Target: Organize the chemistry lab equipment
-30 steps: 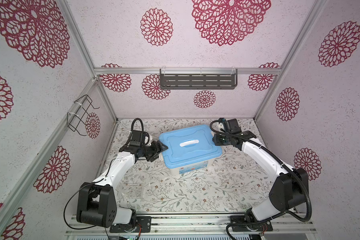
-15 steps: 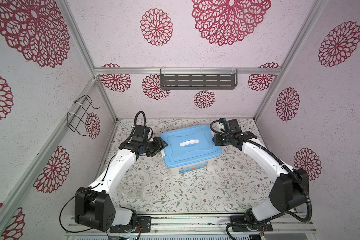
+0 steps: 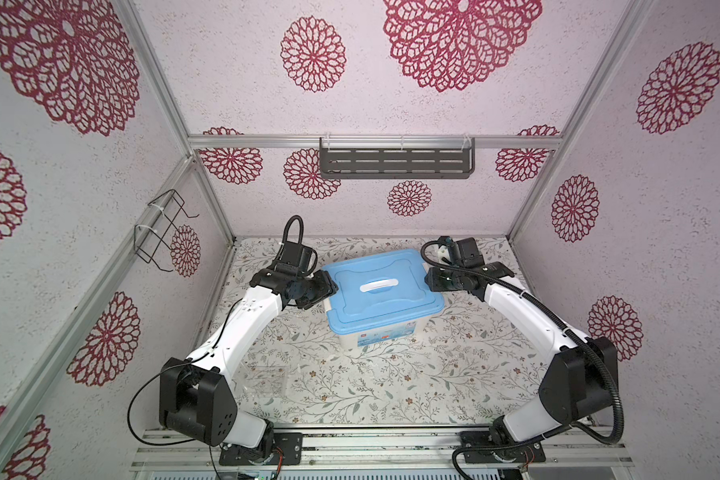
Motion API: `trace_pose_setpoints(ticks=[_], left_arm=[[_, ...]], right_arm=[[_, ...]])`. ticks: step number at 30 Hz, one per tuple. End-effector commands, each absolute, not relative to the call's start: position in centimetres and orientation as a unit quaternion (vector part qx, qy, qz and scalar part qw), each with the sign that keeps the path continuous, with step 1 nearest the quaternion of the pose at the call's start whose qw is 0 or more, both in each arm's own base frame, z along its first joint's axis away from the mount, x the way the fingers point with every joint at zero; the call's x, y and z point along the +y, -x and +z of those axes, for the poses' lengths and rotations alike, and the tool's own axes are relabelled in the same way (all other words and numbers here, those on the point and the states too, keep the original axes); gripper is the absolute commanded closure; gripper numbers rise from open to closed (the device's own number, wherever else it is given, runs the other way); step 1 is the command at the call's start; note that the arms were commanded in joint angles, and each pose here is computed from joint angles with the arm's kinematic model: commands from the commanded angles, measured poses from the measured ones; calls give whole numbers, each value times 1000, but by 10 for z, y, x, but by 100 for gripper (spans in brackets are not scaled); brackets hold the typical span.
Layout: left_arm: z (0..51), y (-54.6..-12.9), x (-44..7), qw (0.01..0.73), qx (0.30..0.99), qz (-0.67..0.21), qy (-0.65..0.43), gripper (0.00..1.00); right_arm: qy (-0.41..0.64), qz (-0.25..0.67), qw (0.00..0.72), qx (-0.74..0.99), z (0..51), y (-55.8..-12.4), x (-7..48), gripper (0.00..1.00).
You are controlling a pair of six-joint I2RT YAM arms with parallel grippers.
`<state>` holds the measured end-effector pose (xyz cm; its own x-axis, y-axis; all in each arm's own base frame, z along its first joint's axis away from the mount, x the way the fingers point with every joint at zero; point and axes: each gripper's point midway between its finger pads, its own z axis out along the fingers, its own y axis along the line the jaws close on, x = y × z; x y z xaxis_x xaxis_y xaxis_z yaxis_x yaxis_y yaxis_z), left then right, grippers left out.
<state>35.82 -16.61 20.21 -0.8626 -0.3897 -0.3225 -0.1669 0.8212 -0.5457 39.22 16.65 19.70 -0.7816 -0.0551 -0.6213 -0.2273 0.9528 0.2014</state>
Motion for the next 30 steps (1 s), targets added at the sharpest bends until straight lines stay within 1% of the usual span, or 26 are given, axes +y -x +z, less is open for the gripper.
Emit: trace_pose_setpoints(ticks=[1, 3, 6, 8, 10, 11, 12, 13, 14, 16, 17, 18, 19, 23, 25, 27, 30], left_arm=[[235, -362, -181, 243, 920, -286, 115, 35], [244, -363, -175, 251, 918, -284, 119, 31], [255, -366, -164, 259, 904, -307, 148, 30], [269, -368, -154, 288, 891, -313, 157, 30], [288, -367, -138, 321, 880, -307, 166, 26], [298, -366, -130, 336, 876, -302, 169, 24], [309, -365, -119, 355, 871, -293, 171, 23], [321, -363, -108, 375, 867, -279, 173, 21], [329, -360, -97, 392, 864, -264, 175, 19], [347, -354, -74, 437, 855, -221, 170, 14], [354, -351, -64, 456, 850, -203, 167, 10], [359, -348, -57, 480, 843, -187, 155, 3], [362, -347, -51, 502, 833, -176, 148, 1], [356, -337, -32, 569, 800, -134, 132, 3], [340, -334, -26, 580, 798, -111, 121, 3], [324, -330, -10, 582, 796, -76, 147, 3], [305, -334, -7, 570, 801, -95, 157, 3]], right_arm=[[94, 153, 307, 935, 203, -375, 177, 54], [93, 148, 320, 931, 213, -376, 174, 51], [89, 152, 340, 924, 232, -379, 172, 45], [85, 155, 355, 918, 250, -382, 170, 41], [85, 149, 381, 909, 272, -383, 166, 36], [86, 143, 398, 902, 283, -384, 163, 30], [84, 132, 419, 894, 295, -383, 157, 22], [81, 122, 443, 885, 308, -383, 150, 3], [78, 109, 465, 875, 319, -382, 144, 1], [67, 85, 519, 848, 345, -377, 129, 1], [60, 77, 542, 834, 356, -374, 122, 1], [54, 67, 566, 820, 364, -369, 114, 1], [50, 61, 588, 805, 372, -364, 108, 1], [15, 41, 667, 743, 380, -341, 82, 1], [-6, 28, 687, 726, 369, -331, 69, 1], [-31, 7, 688, 725, 344, -323, 54, 1], [-65, -24, 658, 750, 303, -321, 32, 1]])
